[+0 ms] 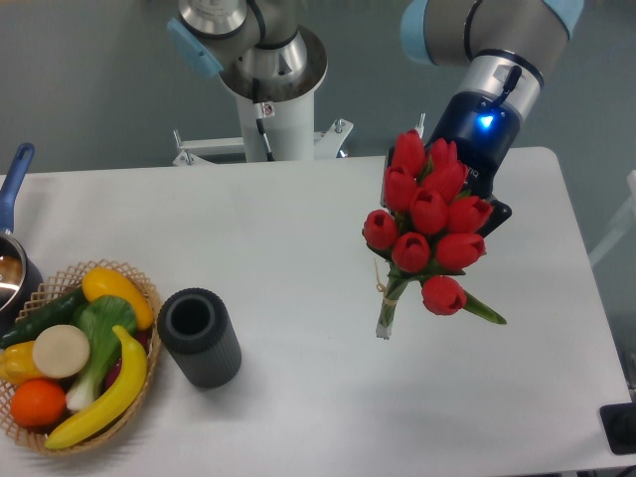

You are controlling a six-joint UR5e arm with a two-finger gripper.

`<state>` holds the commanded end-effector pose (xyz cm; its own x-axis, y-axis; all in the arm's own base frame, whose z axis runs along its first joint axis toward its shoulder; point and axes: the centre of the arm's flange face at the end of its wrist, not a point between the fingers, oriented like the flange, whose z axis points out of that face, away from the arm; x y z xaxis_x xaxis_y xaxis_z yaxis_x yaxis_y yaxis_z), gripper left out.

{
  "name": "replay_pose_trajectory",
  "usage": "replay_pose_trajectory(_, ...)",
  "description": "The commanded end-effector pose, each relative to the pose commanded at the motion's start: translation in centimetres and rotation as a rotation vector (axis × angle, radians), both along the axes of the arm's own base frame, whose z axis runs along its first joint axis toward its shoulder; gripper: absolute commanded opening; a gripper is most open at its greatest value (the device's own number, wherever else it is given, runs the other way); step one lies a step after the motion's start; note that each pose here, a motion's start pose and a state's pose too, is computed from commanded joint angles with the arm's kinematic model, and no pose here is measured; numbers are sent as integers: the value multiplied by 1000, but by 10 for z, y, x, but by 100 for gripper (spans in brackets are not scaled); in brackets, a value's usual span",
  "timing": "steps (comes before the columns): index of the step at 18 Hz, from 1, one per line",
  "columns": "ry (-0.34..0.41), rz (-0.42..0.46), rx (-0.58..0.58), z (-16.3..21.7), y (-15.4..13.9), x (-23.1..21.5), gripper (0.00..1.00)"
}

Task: Place the flowers on the table
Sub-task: 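Carry the red tulip bouquet with the gripper toward the black cup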

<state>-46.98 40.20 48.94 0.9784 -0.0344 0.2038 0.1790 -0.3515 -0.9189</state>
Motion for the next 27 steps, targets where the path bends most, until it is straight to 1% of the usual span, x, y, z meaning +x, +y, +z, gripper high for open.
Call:
replay_pose_trajectory(7,2,5,-10,0,-1,3,46)
replay_pose_trajectory(12,50,66,-101,1,-5,6,46)
replay_pose_trajectory(16,79,88,-130,6,-9,11,46)
replay_pose_trajectory(18,112,128,-180,9,-13,11,46)
replay_pose_trajectory(20,128,175,-241,7,-19,11,46)
replay_pose_trajectory(22,155,206,-278,11,-23,12,46)
replay_pose_trajectory(25,198,258,-367,5,-29,11,46)
replay_pose_trajectory(27,242,264,-428,-1,-25,14,46)
